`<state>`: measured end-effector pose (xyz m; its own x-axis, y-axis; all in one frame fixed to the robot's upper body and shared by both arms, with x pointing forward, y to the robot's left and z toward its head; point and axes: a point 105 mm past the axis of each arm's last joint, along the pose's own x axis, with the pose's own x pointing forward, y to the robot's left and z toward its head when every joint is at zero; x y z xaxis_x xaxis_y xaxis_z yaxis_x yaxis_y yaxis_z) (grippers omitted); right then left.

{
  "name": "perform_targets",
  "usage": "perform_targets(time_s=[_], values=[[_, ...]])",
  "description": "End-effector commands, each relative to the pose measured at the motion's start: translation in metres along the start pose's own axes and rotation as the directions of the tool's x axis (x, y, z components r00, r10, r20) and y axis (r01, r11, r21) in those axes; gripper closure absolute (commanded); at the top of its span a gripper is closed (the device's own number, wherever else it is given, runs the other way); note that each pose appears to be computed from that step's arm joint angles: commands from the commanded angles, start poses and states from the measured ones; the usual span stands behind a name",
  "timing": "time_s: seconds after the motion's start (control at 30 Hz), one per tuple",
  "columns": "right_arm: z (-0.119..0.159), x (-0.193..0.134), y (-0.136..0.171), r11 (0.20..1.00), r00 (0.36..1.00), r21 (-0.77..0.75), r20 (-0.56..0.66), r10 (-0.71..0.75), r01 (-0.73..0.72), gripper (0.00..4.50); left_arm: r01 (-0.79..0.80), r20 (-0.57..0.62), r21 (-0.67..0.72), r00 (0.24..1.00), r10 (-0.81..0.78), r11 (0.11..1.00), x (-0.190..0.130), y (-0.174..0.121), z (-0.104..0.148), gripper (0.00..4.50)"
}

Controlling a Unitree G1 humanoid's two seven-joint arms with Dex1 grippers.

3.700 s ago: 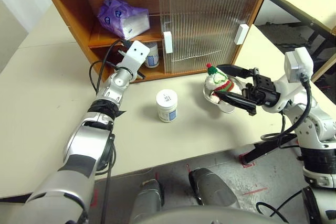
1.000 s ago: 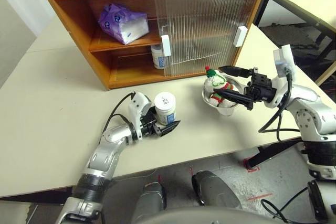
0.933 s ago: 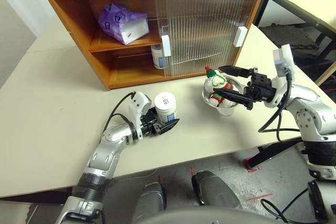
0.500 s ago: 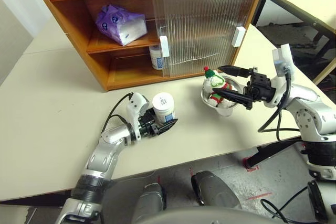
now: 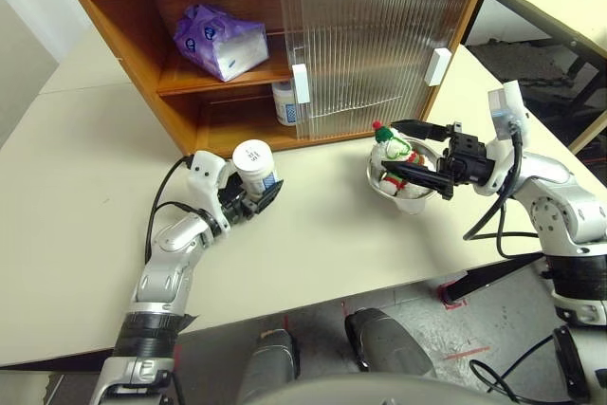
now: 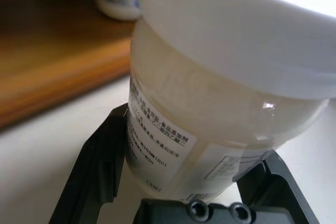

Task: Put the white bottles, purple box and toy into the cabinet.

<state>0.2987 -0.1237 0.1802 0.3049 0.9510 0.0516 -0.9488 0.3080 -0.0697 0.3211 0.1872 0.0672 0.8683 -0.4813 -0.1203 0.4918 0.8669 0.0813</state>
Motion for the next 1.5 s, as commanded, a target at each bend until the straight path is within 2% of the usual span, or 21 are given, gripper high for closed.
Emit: perform_targets(time_s=[0.03, 0.43, 0.83, 1.17, 1.5], values=[[0.000, 0.003, 0.001, 1.000, 1.000, -0.010, -0.006, 0.014, -0.014, 0.00, -0.058, 0.034, 0.029, 0.998, 0.057, 0.998, 0.000, 0.012, 0.009, 1.31], [0.001, 0.002, 0.000, 1.000, 1.000, -0.017, -0.006, 0.016, -0.016, 0.00, -0.195, 0.042, 0.049, 0.980, 0.193, 0.980, 0.004, 0.037, 0.015, 1.31], [-0.002, 0.005, 0.001, 1.000, 1.000, -0.010, -0.004, 0.026, -0.026, 0.00, -0.306, 0.073, 0.058, 0.951, 0.302, 0.950, 0.023, 0.056, 0.029, 1.31], [-0.004, 0.003, 0.001, 1.000, 1.000, -0.005, 0.000, 0.018, -0.018, 0.00, -0.293, 0.061, 0.035, 0.955, 0.291, 0.955, 0.047, 0.056, 0.034, 1.31], [-0.005, 0.002, 0.001, 1.000, 1.000, 0.001, 0.007, 0.016, -0.016, 0.00, -0.369, 0.009, 0.039, 0.930, 0.369, 0.929, 0.065, 0.077, 0.033, 1.31]])
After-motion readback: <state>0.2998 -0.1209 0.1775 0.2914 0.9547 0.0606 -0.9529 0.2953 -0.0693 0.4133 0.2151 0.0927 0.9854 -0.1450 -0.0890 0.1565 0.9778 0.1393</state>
